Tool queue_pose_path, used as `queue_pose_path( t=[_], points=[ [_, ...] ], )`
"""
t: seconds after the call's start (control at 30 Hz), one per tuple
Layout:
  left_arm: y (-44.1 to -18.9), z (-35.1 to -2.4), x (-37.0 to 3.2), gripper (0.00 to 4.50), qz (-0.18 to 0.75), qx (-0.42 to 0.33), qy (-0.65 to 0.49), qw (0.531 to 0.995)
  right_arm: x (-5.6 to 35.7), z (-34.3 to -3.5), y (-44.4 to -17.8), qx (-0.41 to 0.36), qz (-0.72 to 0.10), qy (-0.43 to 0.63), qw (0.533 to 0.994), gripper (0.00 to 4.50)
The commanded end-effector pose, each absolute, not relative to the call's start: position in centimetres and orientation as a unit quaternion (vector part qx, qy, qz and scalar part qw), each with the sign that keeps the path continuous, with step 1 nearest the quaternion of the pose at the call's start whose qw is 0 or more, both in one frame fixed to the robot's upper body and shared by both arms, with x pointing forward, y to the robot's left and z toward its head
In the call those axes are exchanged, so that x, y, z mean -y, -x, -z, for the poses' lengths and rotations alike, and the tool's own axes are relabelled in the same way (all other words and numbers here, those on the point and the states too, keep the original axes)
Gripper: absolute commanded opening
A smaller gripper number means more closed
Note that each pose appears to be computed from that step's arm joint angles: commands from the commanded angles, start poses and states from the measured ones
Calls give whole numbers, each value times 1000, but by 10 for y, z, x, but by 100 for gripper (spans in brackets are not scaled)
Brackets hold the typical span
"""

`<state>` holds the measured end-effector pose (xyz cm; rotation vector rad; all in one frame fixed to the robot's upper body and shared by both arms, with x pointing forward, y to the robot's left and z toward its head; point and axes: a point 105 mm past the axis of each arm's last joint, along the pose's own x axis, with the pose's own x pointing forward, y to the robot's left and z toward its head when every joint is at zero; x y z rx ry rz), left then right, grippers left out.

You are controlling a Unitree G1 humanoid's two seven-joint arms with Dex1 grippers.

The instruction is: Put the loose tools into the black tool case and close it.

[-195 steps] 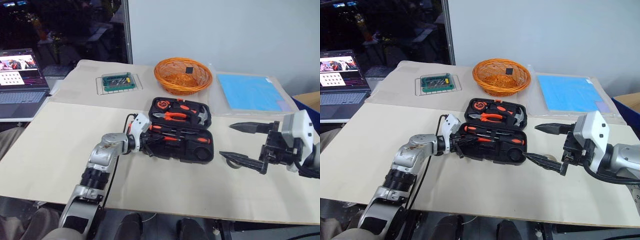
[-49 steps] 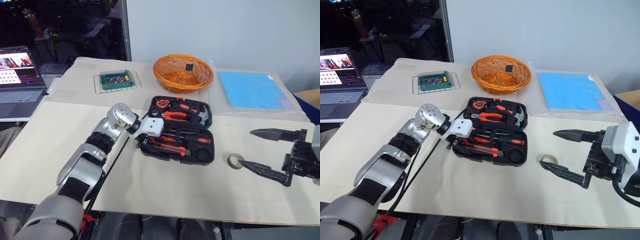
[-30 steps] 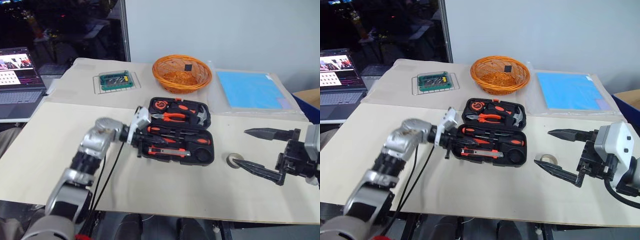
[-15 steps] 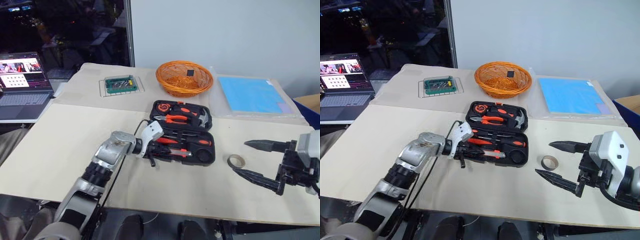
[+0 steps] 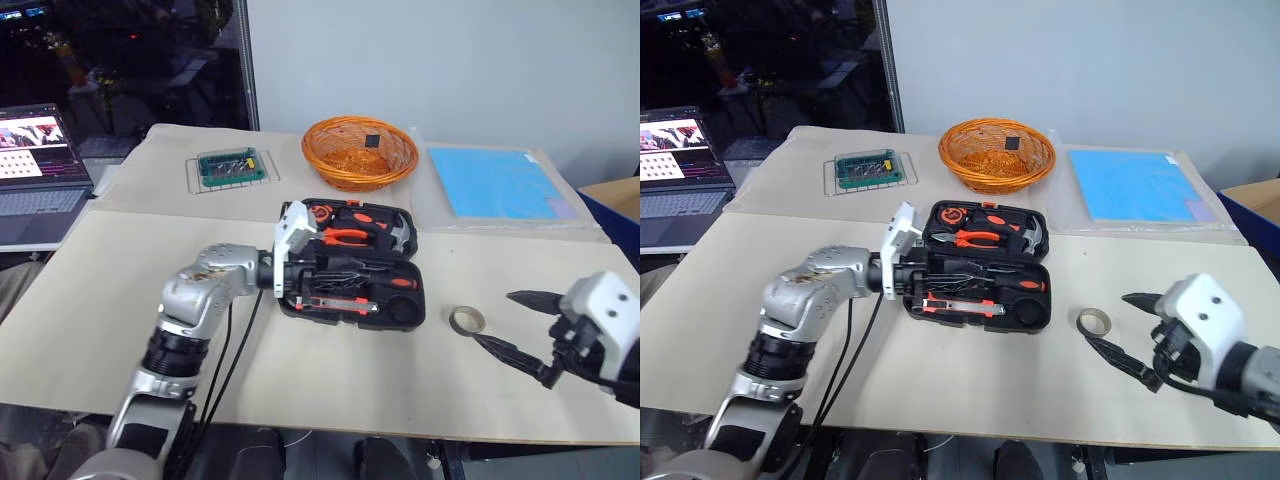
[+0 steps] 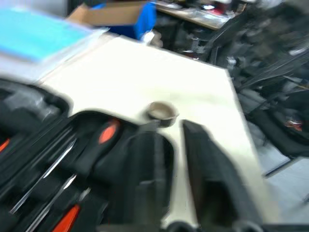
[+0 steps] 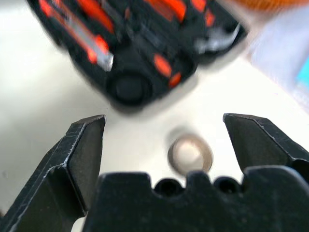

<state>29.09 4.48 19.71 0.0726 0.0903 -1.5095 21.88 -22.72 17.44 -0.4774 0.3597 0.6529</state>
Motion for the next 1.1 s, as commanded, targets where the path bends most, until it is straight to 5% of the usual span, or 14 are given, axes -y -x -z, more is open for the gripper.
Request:
queue_pose_path(
  t=[0.03,0.1,0.37,0.47,0.7,1.1],
  points=[
    [-263,-208,-51,291,733,-9,-91,673,229,-160,-236,-208,-310,252,893,312],
    [-256,-210,-51,352,745,-6,-110,658,234,-150,-241,-232,-310,257,886,310],
    [-246,-209,-51,352,745,4,-126,655,249,-126,-264,-299,-285,271,869,310],
    [-247,-210,-52,364,735,9,-127,666,253,-116,-271,-322,-281,277,860,245],
    [-251,-204,-59,364,719,7,-126,683,253,-111,-275,-328,-293,284,852,2],
    [-261,-199,-71,364,701,-6,-117,704,222,-154,-269,-260,-354,280,854,2]
  ],
)
